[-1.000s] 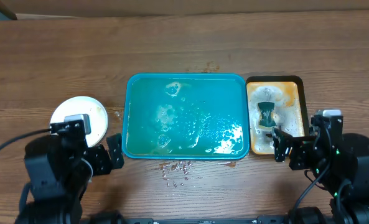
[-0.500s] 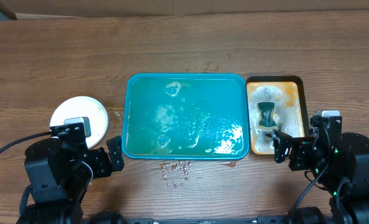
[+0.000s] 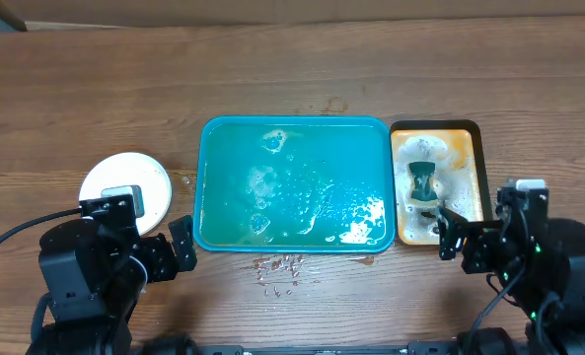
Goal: Clean dirty plates on tray and stack at the side
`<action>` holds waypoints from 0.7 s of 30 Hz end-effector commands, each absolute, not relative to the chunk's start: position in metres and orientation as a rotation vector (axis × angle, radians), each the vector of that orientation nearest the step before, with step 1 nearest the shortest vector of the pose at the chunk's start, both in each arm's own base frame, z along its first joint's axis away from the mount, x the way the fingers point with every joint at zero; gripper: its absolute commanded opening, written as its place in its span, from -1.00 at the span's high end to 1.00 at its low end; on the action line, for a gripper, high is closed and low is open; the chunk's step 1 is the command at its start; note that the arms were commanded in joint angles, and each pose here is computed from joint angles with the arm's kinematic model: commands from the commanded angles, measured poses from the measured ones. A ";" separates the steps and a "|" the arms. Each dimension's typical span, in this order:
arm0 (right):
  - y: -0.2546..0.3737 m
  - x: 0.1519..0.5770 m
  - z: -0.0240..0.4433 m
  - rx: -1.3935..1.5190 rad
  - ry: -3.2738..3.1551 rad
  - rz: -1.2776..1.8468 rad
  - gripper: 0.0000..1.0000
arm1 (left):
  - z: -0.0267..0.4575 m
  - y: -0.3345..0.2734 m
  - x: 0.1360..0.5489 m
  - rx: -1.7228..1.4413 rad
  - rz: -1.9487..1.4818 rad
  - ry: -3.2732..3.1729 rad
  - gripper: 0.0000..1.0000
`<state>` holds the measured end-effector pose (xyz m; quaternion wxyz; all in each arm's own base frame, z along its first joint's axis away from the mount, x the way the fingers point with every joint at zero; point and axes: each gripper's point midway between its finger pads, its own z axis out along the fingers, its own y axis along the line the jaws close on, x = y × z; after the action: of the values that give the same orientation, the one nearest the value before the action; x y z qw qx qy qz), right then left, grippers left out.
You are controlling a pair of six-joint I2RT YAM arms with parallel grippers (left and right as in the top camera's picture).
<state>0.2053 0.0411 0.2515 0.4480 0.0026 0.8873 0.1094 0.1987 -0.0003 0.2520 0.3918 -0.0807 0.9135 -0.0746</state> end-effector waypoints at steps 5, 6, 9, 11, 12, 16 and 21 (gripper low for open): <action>0.033 0.201 0.282 0.010 1.908 0.244 -1.00 | 0.250 0.001 0.199 -0.175 -0.167 2.328 -0.99; 0.033 0.202 0.284 0.008 1.870 0.248 -1.00 | 0.250 0.001 0.199 -0.175 -0.167 2.328 -0.99; 0.036 0.205 0.288 -0.009 1.736 0.269 -1.00 | 0.250 0.001 0.199 -0.175 -0.167 2.328 -1.00; 0.038 0.209 0.287 -0.018 1.660 0.280 -1.00 | 0.250 0.001 0.199 -0.175 -0.167 2.328 -0.99; 0.040 0.211 0.285 -0.025 1.627 0.288 -1.00 | 0.250 0.001 0.199 -0.175 -0.167 2.328 -1.00; 0.045 0.220 0.278 -0.053 1.498 0.312 -1.00 | 0.250 0.001 0.199 -0.175 -0.167 2.329 -1.00; 0.045 0.223 0.269 -0.060 1.353 0.314 -1.00 | 0.250 0.001 0.199 -0.175 -0.167 2.328 -1.00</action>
<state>0.2248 0.0443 0.2748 0.7529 -0.0219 0.6422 0.1427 0.1990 -0.0001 0.2510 0.3899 -0.0811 0.9143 -0.0744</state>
